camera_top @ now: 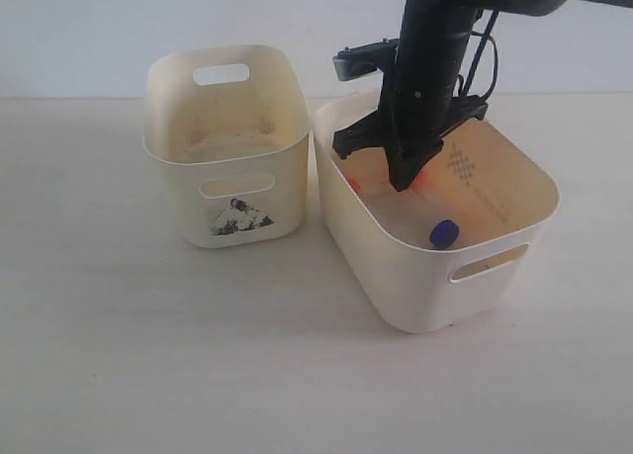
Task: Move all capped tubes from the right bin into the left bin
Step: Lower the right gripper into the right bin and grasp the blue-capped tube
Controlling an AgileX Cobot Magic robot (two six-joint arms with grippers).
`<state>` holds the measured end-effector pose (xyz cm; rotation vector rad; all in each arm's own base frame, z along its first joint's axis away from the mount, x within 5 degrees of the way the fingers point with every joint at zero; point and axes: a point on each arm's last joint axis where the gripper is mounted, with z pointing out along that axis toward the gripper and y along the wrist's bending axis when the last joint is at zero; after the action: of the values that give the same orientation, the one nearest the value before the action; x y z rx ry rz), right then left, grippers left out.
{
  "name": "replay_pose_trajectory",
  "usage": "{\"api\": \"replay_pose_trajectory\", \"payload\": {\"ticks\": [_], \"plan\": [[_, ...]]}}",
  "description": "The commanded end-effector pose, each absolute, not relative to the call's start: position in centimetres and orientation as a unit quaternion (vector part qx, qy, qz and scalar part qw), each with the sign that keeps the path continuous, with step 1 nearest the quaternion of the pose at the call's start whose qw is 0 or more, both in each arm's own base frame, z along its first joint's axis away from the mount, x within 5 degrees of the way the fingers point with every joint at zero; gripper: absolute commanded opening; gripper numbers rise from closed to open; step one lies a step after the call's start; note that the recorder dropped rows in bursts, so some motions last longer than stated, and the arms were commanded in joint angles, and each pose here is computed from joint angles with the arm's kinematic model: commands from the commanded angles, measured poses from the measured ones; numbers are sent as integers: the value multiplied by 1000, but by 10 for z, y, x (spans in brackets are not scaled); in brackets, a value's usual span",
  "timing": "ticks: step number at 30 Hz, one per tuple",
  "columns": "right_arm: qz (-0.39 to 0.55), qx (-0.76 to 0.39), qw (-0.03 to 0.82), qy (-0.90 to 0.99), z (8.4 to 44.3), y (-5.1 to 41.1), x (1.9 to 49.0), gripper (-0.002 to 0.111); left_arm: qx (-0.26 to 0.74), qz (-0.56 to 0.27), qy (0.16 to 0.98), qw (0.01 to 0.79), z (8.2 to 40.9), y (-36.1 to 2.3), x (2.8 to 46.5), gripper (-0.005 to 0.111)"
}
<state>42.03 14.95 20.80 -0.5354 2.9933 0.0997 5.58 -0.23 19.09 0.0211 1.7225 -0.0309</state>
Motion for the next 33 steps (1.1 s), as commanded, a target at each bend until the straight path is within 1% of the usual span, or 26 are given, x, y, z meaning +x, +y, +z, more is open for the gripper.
{"api": "replay_pose_trajectory", "payload": {"ticks": [1,5,7,9,13,15,17,21,25,28,29,31,33], "plan": [[28,-175,40,983,199,149,423,0,6,-16,756,654,192,-2,55,4],[23,-176,27,984,186,149,425,0,6,-16,756,654,192,-2,55,4],[21,-176,24,984,183,149,425,4,6,-16,756,654,192,-2,55,4],[20,-176,20,984,180,149,426,13,6,-16,756,654,192,-2,55,4],[18,-176,18,984,178,149,426,43,6,-16,756,654,192,-2,55,4],[12,-178,19,984,178,148,426,51,6,-16,756,654,192,-2,55,4],[-4,-182,21,983,177,145,427,51,6,-16,756,654,192,-2,55,4],[-7,-183,16,983,173,145,428,51,6,-16,756,654,192,-2,55,4],[-43,-194,-6,980,148,140,432,51,6,-16,756,654,192,-2,55,4],[-39,-178,-25,983,132,142,432,51,6,-16,756,654,192,-2,55,4],[-35,-176,-28,983,129,142,432,48,6,-16,757,654,192,-2,55,4],[-34,-179,-30,983,127,143,432,28,6,-16,757,654,192,-2,55,4],[-32,-178,-31,983,127,143,432,-1,6,-16,757,654,192,-2,55,4]]}}
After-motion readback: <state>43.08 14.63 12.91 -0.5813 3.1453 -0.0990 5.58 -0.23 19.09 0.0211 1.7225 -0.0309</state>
